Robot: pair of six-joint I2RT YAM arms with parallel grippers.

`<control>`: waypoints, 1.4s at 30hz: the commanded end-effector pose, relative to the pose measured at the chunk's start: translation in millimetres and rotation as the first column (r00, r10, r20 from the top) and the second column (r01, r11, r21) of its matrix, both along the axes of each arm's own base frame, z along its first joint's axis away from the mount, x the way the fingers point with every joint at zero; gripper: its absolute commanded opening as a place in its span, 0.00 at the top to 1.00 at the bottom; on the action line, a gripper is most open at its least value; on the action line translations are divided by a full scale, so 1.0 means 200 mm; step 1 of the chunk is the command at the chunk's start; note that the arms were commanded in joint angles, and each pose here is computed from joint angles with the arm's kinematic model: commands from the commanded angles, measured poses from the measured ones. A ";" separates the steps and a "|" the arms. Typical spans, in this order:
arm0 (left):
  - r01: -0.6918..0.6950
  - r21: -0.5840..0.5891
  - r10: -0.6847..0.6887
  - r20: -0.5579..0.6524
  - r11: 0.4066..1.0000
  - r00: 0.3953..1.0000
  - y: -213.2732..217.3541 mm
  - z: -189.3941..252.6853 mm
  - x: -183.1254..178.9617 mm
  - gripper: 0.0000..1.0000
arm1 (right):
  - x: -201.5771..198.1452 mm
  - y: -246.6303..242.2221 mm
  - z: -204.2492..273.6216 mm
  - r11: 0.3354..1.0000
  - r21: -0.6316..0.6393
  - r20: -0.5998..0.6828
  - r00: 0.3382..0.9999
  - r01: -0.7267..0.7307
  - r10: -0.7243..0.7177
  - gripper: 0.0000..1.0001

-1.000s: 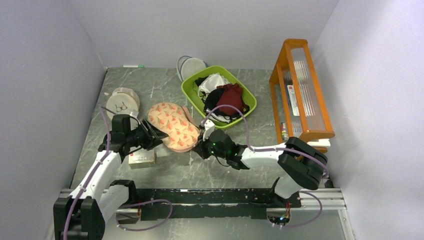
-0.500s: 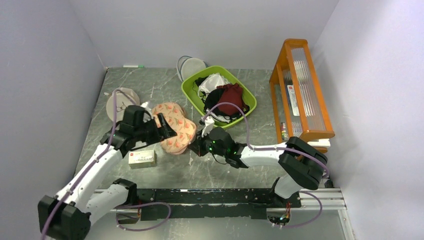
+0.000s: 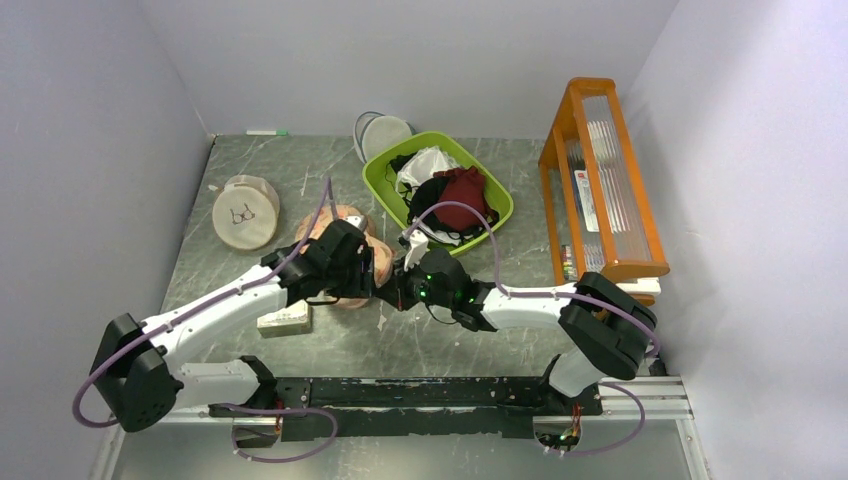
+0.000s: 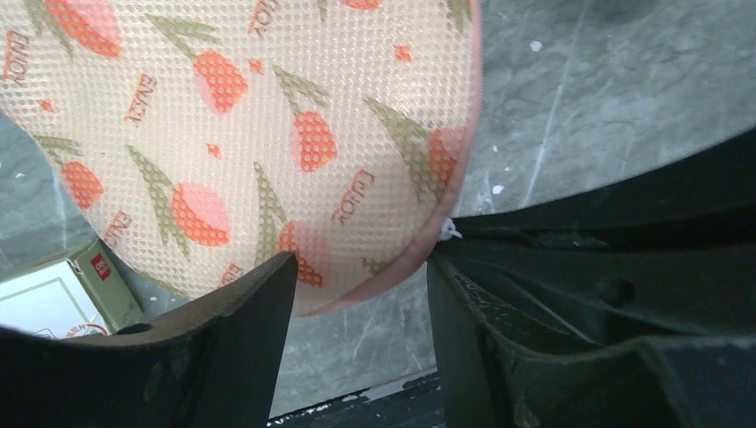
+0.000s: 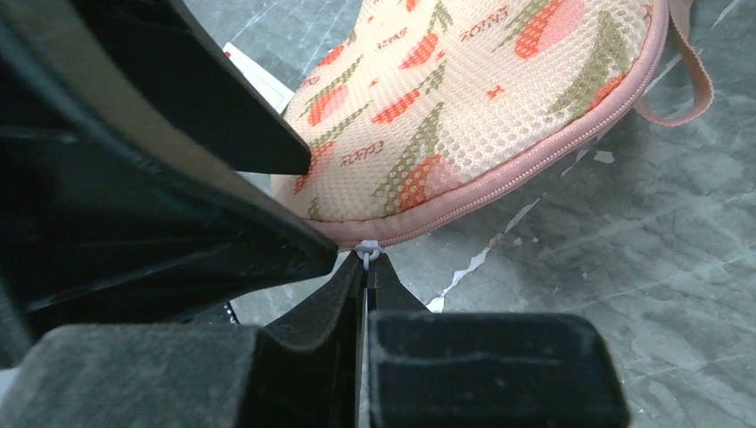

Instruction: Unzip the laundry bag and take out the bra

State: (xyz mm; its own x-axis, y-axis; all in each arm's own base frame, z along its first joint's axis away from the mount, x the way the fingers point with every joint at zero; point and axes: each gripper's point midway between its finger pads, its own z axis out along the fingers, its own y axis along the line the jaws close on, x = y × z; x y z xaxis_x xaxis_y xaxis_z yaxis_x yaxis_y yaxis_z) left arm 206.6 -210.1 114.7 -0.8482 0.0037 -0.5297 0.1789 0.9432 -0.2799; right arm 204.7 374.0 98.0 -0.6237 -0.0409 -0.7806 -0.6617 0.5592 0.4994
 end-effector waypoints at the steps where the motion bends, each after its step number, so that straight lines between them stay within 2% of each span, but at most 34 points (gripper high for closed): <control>1: -0.005 0.058 0.003 0.034 0.998 0.999 0.02 -0.03 0.04 0.36 | -0.01 0.04 0.06 0.999 0.037 0.006 0.999 -0.033 0.033 1.00; 7: 0.012 0.065 -0.014 0.021 0.998 1.000 0.00 -0.07 0.05 0.52 | -0.02 0.03 0.03 0.999 0.023 -0.003 0.999 -0.038 0.038 1.00; 16: 0.002 0.083 -0.002 -0.003 0.997 1.000 0.04 -0.13 0.01 0.87 | -0.03 -0.03 -0.09 0.999 -0.044 -0.036 0.999 -0.016 0.014 1.00; 19: -0.003 0.071 0.005 -0.028 0.997 1.000 0.05 -0.15 -0.03 0.93 | -0.03 -0.06 -0.13 0.997 -0.078 -0.034 0.999 0.002 -0.005 1.00; 31: -0.184 0.115 0.195 -0.092 0.976 0.977 0.21 -0.25 -0.14 0.93 | 0.17 -0.41 -0.30 0.959 -0.242 0.008 0.989 0.144 -0.146 1.00; 34: -0.193 0.113 0.204 -0.096 0.975 0.974 0.22 -0.26 -0.15 0.93 | 0.14 -0.41 -0.29 0.963 -0.257 0.021 0.996 0.085 -0.082 1.00; 38: -0.146 0.068 0.151 -0.076 0.987 0.986 0.18 -0.20 -0.14 0.92 | 0.01 -0.32 -0.25 0.986 -0.165 -0.015 0.999 -0.039 0.037 1.00; 40: -0.112 0.027 0.113 -0.050 0.993 0.992 0.14 -0.14 -0.13 0.72 | -0.04 -0.28 -0.23 0.990 -0.125 -0.024 0.998 -0.064 0.061 1.00; 42: -0.074 -0.037 0.074 -0.008 0.997 0.997 0.10 -0.06 -0.11 0.47 | -0.09 -0.24 -0.20 0.993 -0.087 -0.040 0.997 -0.074 0.071 1.00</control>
State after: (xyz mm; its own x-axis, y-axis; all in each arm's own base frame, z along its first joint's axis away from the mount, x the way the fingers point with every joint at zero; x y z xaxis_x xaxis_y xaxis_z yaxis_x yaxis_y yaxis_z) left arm 183.8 -186.6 79.2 -0.8756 -0.1077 -0.4710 0.0317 0.9599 -0.2784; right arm 206.5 315.2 49.9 -0.6406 -0.1692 -0.7490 -0.6613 0.6173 0.4261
